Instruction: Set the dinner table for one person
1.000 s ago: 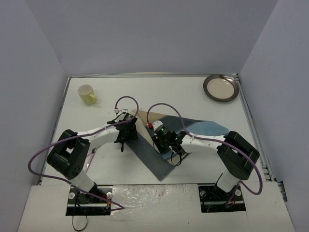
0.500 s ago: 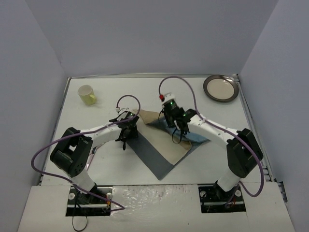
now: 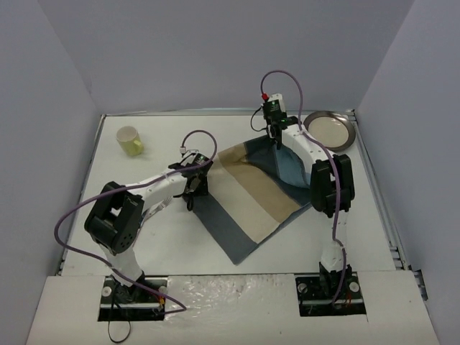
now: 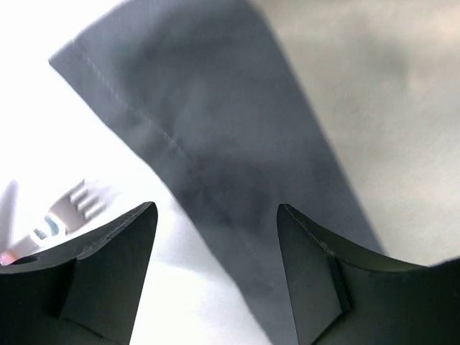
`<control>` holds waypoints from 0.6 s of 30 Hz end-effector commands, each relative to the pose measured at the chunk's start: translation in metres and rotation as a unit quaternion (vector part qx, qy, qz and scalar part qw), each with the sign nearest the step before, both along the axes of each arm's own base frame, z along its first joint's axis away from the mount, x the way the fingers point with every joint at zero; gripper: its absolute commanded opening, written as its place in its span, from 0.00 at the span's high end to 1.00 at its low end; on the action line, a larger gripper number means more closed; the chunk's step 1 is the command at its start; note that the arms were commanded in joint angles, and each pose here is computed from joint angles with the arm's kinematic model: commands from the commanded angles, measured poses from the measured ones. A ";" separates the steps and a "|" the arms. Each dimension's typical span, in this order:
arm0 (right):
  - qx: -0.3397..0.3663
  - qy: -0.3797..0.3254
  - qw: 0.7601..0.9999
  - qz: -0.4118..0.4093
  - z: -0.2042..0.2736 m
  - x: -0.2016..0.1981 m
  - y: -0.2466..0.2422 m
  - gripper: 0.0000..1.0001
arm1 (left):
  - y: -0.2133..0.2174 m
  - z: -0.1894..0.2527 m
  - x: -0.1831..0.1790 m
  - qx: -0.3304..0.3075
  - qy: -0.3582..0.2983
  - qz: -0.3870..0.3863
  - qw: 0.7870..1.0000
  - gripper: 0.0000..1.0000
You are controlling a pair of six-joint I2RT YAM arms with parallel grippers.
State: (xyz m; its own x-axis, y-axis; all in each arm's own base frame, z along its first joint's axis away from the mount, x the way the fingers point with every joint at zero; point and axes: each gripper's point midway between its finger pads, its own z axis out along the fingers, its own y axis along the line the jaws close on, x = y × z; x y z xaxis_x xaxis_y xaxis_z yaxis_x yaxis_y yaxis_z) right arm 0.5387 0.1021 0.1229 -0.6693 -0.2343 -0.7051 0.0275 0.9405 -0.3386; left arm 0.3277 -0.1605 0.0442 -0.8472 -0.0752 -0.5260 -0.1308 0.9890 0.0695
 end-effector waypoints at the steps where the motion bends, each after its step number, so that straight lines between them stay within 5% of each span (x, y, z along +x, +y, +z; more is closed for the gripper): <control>1: -0.039 -0.051 0.998 -0.012 0.038 0.040 -0.020 0.93 | -0.003 0.025 0.036 0.029 -0.030 -0.013 0.999 0.36; 7: -0.066 -0.075 0.995 -0.016 0.052 0.065 -0.036 0.75 | 0.009 0.024 0.064 0.046 -0.034 -0.007 0.998 0.36; 14: -0.029 -0.130 0.991 -0.015 0.109 0.066 -0.044 0.31 | -0.012 0.071 0.076 -0.013 -0.085 -0.027 0.996 0.29; 18: 0.006 -0.140 0.990 -0.012 0.125 0.050 -0.044 0.23 | -0.033 0.091 0.059 -0.051 -0.098 -0.045 0.993 0.22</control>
